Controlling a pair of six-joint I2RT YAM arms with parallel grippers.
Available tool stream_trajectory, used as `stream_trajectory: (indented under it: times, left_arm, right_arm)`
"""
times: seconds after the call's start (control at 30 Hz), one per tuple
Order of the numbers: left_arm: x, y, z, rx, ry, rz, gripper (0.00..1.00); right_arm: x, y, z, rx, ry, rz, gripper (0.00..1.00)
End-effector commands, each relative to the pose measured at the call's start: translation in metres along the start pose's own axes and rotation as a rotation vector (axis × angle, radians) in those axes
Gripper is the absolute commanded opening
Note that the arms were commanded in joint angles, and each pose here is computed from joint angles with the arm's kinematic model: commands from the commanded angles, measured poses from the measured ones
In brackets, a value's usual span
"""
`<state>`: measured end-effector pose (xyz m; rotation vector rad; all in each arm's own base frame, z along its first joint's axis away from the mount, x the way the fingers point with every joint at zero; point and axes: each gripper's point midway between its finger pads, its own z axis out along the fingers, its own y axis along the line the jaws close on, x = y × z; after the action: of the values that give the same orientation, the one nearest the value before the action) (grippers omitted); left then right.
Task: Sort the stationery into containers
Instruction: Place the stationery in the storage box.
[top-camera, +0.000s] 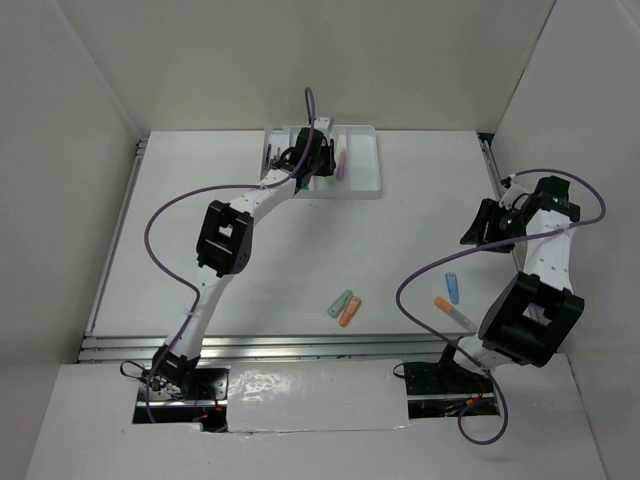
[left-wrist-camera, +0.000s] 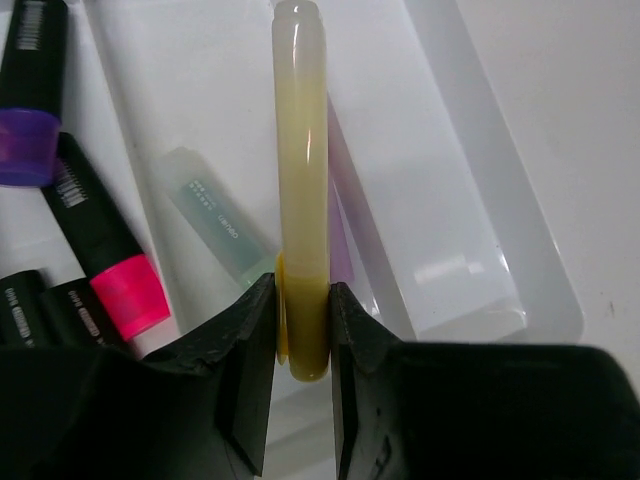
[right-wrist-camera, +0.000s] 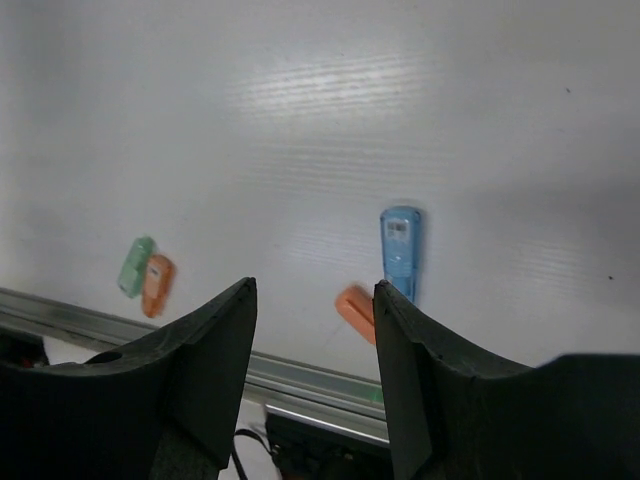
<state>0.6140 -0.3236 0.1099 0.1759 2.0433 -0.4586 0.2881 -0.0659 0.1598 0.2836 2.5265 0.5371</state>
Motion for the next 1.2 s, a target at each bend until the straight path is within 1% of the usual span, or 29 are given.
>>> stream_trajectory:
  times: [0.0,0.13,0.27,0.3,0.33,0.4,0.5,0.63,0.77,0.87,0.93,0.97,1.03,1.07,1.13,1.17]
  left_arm:
    - [-0.038,-0.012,0.009,0.020,-0.146,0.037,0.09]
    - [-0.023,-0.001,0.018,-0.014,-0.138,0.046,0.11]
    - [-0.013,0.003,0.023,-0.020,-0.122,0.044,0.16]
    - [-0.010,0.004,0.024,-0.023,-0.117,0.042,0.18]
    - [-0.009,0.006,0.024,-0.033,-0.116,0.040,0.24]
    - [-0.006,0.008,0.025,-0.038,-0.113,0.041,0.29]
    - [-0.003,0.010,0.026,-0.046,-0.112,0.047,0.33]
    - [0.001,0.012,0.030,-0.041,-0.107,0.054,0.41]
    - [0.003,0.014,0.033,-0.034,-0.105,0.064,0.44]
    - [0.003,0.014,0.033,-0.029,-0.105,0.067,0.54]
    - [0.003,0.015,0.033,-0.024,-0.104,0.066,0.57]
    - [-0.004,0.011,0.029,-0.011,-0.118,0.066,0.59]
    - [-0.004,0.006,0.026,0.011,-0.118,0.068,0.62]
    - [-0.022,-0.002,0.017,0.033,-0.158,0.074,0.64]
    - [-0.040,-0.018,0.001,0.072,-0.192,0.106,0.68]
    - [-0.048,-0.025,-0.005,0.085,-0.216,0.117,0.72]
  right_arm:
    - [0.010,-0.023,-0.007,0.124,0.026,-0.095,0.57]
    - [0.019,-0.042,-0.006,0.193,0.103,-0.115,0.56]
    - [0.026,-0.063,-0.004,0.259,0.179,-0.132,0.56]
    - [0.027,-0.065,-0.004,0.264,0.192,-0.139,0.56]
    - [0.029,-0.070,-0.002,0.271,0.219,-0.137,0.56]
    - [0.034,-0.075,0.003,0.268,0.254,-0.137,0.55]
    - [0.041,-0.080,0.010,0.251,0.302,-0.137,0.53]
    - [0.046,-0.085,0.021,0.243,0.335,-0.129,0.51]
    - [0.051,-0.080,0.029,0.227,0.346,-0.137,0.51]
    - [0.057,-0.073,0.034,0.218,0.358,-0.179,0.51]
    - [0.064,-0.066,0.037,0.195,0.376,-0.224,0.51]
    - [0.065,-0.062,0.035,0.184,0.379,-0.242,0.51]
    - [0.066,-0.049,0.035,0.122,0.382,-0.316,0.49]
    - [0.071,-0.041,0.031,0.093,0.393,-0.338,0.47]
    - [0.073,-0.027,0.026,0.031,0.390,-0.442,0.44]
    - [0.080,-0.023,0.023,0.011,0.408,-0.461,0.42]
